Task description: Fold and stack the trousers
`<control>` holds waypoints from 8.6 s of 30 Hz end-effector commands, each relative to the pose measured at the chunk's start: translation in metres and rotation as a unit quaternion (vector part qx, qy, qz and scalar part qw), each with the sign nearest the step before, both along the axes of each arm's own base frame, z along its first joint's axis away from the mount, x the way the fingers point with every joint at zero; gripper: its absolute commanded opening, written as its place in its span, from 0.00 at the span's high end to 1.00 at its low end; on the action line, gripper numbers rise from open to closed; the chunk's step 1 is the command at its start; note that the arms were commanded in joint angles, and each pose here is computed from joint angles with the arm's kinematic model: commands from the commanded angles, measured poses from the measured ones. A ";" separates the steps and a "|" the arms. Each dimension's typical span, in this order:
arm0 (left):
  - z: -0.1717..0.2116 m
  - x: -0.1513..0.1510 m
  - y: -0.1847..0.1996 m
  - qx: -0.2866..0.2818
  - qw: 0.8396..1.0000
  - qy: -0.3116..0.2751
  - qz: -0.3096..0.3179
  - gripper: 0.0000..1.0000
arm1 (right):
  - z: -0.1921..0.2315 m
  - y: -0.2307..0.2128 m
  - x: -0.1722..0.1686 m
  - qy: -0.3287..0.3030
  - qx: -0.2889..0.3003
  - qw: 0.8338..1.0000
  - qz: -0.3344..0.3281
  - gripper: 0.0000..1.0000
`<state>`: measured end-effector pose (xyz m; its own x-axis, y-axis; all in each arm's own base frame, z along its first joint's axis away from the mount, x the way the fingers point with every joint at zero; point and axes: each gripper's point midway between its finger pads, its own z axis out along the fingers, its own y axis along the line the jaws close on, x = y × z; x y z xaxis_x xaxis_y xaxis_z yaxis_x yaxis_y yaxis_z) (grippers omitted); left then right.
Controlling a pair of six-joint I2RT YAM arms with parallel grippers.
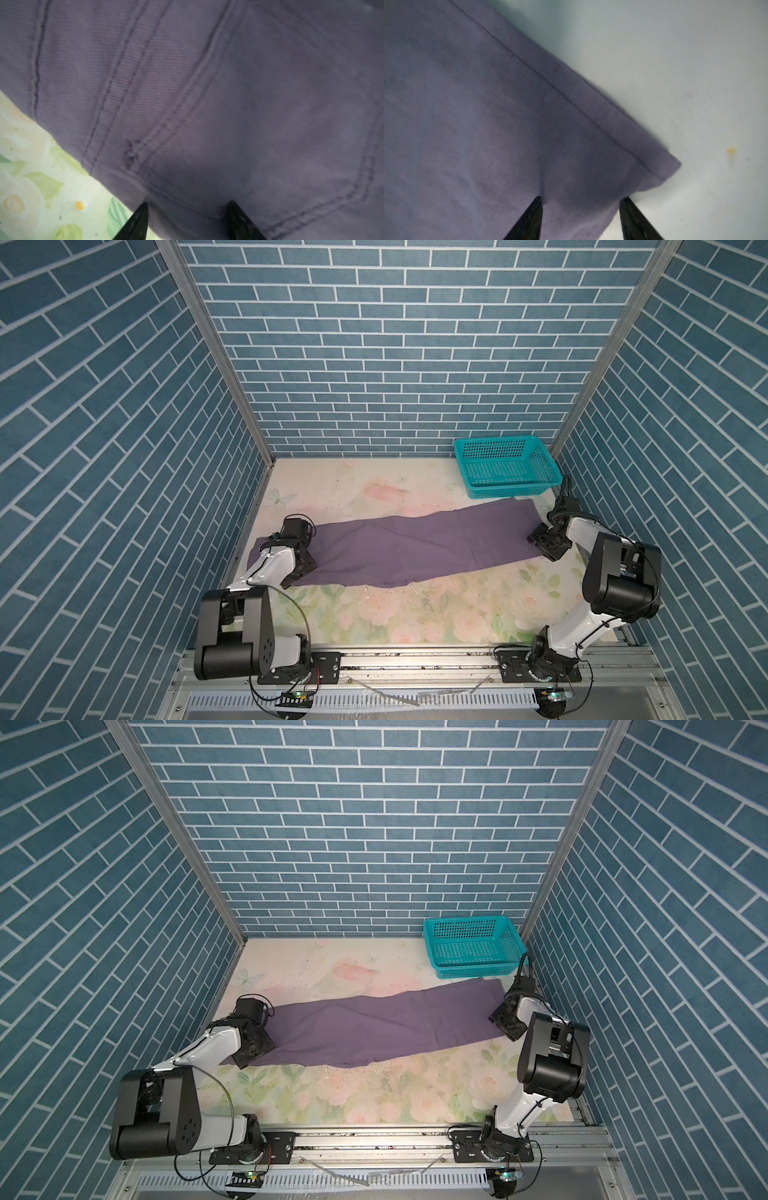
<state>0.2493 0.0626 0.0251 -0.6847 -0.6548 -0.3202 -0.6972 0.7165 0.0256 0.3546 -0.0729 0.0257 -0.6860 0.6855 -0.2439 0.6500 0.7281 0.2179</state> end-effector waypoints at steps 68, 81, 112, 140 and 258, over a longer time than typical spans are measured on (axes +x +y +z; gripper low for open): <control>0.064 0.133 -0.475 -0.282 0.871 -0.128 -0.382 0.67 | 0.203 0.182 -0.004 -0.327 0.035 0.918 0.221 1.00; 0.192 0.110 -0.160 -0.178 0.928 -0.297 -0.140 0.54 | 0.182 0.367 -0.031 -0.299 0.033 0.841 0.449 1.00; 0.084 0.087 -0.217 -0.188 0.943 -0.142 -0.233 0.22 | 0.110 0.350 -0.097 -0.158 -0.020 0.800 0.579 0.48; 0.080 0.081 -0.245 -0.109 0.951 -0.054 -0.284 1.00 | 0.060 0.287 -0.061 -0.088 0.144 0.901 0.399 0.62; 0.067 0.211 -0.223 0.087 0.938 0.049 -0.333 0.46 | 0.006 0.200 -0.117 0.019 0.111 0.947 0.301 0.89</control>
